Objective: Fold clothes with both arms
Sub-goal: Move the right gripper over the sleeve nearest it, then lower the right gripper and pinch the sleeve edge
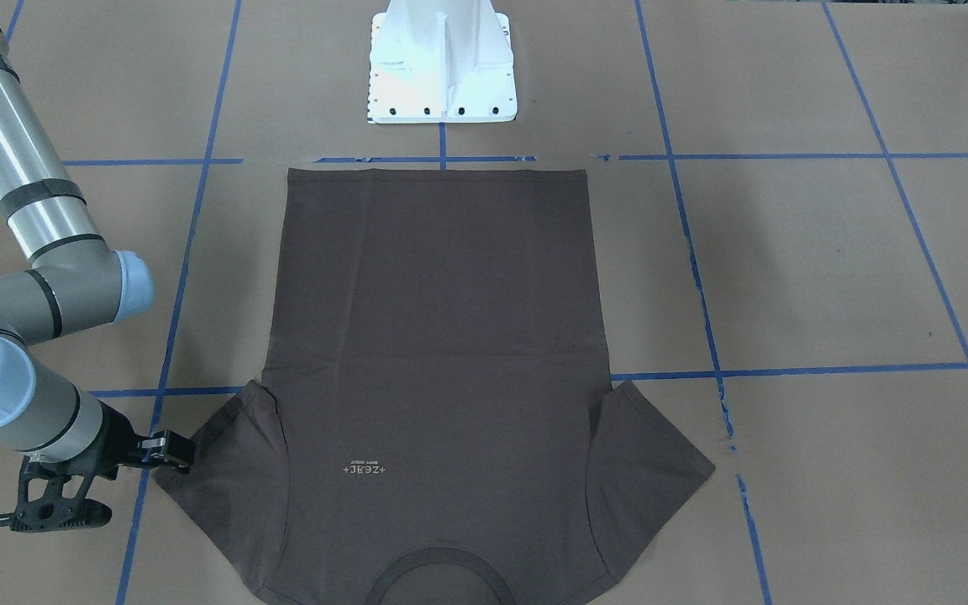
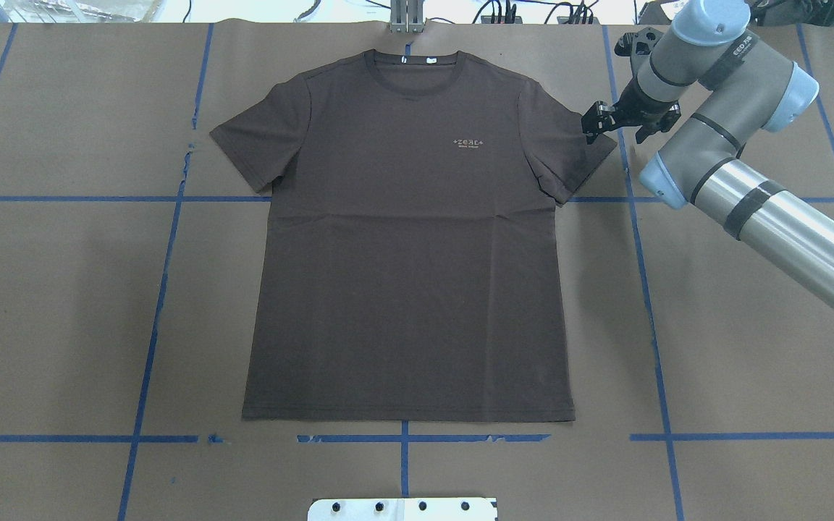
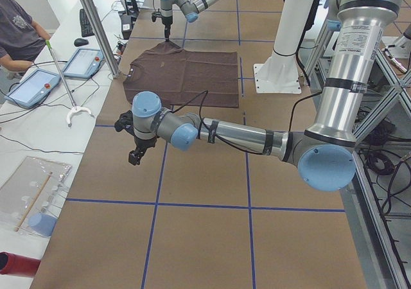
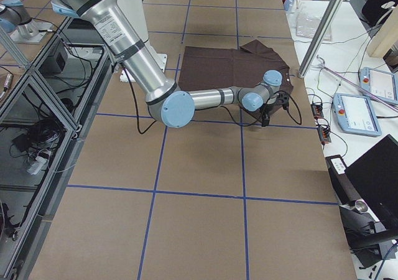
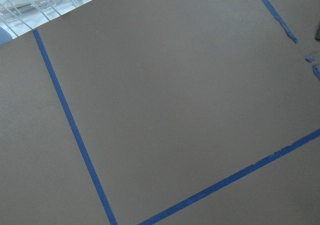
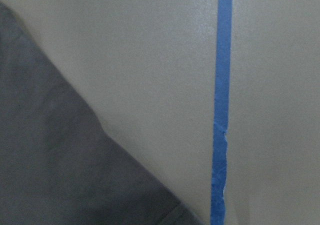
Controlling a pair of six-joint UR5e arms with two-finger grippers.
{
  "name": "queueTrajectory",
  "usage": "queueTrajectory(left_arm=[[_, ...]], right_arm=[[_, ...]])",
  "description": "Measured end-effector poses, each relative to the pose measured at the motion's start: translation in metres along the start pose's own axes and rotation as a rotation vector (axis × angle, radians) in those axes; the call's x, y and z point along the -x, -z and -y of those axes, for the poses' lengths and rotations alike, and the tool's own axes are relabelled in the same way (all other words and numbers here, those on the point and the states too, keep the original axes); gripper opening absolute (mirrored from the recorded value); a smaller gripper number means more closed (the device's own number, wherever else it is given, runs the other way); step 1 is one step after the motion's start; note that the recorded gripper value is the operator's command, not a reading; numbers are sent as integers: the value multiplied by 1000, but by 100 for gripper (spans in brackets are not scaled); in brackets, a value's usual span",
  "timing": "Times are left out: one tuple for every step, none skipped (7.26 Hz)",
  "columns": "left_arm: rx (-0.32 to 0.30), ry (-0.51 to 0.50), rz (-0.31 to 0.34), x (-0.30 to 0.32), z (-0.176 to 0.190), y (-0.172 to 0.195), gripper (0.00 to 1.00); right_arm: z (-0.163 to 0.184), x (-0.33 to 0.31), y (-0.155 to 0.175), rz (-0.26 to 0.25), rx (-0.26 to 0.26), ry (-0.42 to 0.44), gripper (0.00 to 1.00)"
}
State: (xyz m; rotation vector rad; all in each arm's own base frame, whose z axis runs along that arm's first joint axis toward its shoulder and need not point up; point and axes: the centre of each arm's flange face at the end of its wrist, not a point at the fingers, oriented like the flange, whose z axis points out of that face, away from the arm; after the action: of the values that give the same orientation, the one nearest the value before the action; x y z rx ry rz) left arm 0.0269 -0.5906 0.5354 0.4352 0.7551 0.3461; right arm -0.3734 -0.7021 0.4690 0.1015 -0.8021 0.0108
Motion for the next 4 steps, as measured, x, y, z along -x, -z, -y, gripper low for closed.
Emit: queueTrajectory(left_arm=[[0,0,0,0,0,0,100],[0,-1,0,0,0,0,100],[0,-1,0,0,0,0,100],[0,-1,0,0,0,0,100]], right_arm=[[3,3,-1,-2,1,-1,87],[4,4,-2,-3,2,-1,72],[4,4,-3,-4,3,-1,58],[4,4,-3,-4,3,-2,47]])
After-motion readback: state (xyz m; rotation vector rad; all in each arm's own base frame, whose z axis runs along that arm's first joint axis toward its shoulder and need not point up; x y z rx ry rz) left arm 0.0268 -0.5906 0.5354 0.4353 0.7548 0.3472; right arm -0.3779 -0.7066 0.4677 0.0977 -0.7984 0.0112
